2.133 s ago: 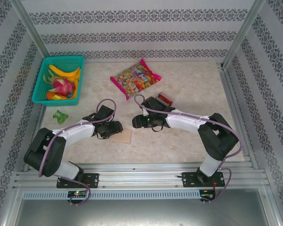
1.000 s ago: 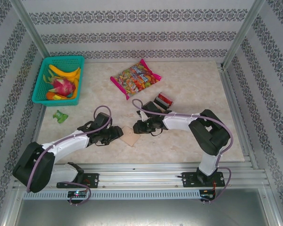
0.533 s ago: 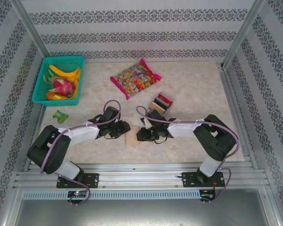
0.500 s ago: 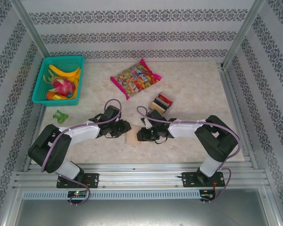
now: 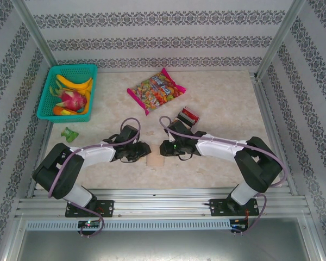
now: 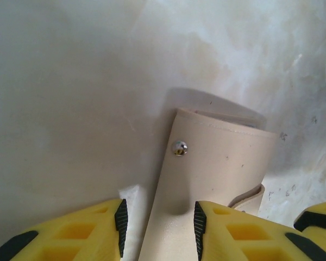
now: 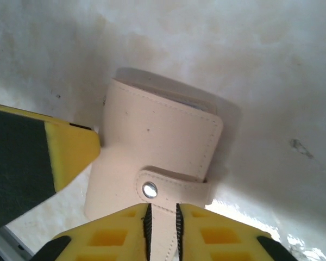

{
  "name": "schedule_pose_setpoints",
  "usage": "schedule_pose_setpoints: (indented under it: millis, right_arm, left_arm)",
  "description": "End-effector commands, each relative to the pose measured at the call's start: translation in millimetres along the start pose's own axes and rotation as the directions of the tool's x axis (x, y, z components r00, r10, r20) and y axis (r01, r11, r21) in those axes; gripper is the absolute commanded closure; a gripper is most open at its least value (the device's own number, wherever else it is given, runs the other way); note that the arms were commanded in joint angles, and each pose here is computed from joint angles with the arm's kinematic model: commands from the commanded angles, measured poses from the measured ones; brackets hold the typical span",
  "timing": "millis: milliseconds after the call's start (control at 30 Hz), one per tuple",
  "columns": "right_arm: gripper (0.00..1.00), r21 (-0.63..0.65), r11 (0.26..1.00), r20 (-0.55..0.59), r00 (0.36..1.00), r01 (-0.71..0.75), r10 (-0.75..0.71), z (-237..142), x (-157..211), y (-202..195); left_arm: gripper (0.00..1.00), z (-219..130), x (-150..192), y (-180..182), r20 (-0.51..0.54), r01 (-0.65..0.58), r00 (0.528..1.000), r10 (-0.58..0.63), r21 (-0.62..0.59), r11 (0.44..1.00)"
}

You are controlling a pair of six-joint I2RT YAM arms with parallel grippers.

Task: Put the credit cards into the card holder
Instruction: Pick up the card holder at the bottom-center of the table.

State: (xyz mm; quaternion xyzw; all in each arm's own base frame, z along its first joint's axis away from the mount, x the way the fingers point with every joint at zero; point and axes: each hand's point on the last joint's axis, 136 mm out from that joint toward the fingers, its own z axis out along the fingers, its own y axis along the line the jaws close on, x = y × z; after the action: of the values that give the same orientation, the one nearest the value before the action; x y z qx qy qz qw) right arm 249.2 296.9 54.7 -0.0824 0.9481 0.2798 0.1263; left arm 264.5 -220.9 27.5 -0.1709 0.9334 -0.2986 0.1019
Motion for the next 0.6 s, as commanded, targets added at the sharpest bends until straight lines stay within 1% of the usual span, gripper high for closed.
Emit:
schedule_pose_setpoints:
  millis: [0, 67, 200, 367, 433, 533, 567]
  right_arm:
    - [0.79, 0.022, 1.000, -0.019, 1.000, -0.011, 0.011, 9, 1, 0]
    - [0.81, 0.066, 0.997, -0.032, 0.999, -0.026, 0.028, 14, 3, -11]
    - [0.83, 0.073, 0.996, -0.065, 0.996, -0.056, 0.061, 25, 13, -21]
    - [0.84, 0.117, 0.989, -0.082, 0.991, -0.095, 0.105, 33, 24, -40]
    - [0.84, 0.120, 0.987, -0.081, 0.990, -0.106, 0.116, 35, 25, -44]
    - [0.83, 0.112, 0.987, -0.079, 0.990, -0.112, 0.121, 35, 26, -45]
    - [0.82, 0.109, 0.988, -0.079, 0.989, -0.112, 0.121, 35, 26, -44]
  left_arm:
    - [0.60, 0, 3, -12, -0.008, -0.017, 1.000, 0.018, 0.053, 0.998]
    - [0.60, 1, 3, -15, -0.013, -0.022, 1.000, 0.023, 0.065, 0.998]
    - [0.59, 3, 4, -23, -0.027, -0.039, 0.999, 0.041, 0.095, 0.995]
    - [0.60, 6, 5, -35, -0.054, -0.056, 0.996, 0.065, 0.148, 0.987]
    - [0.62, 5, 5, -39, -0.053, -0.061, 0.996, 0.070, 0.164, 0.985]
    - [0.68, 2, 3, -45, -0.039, -0.072, 0.996, 0.081, 0.187, 0.980]
    - [0.72, 1, 3, -46, -0.035, -0.073, 0.996, 0.081, 0.191, 0.979]
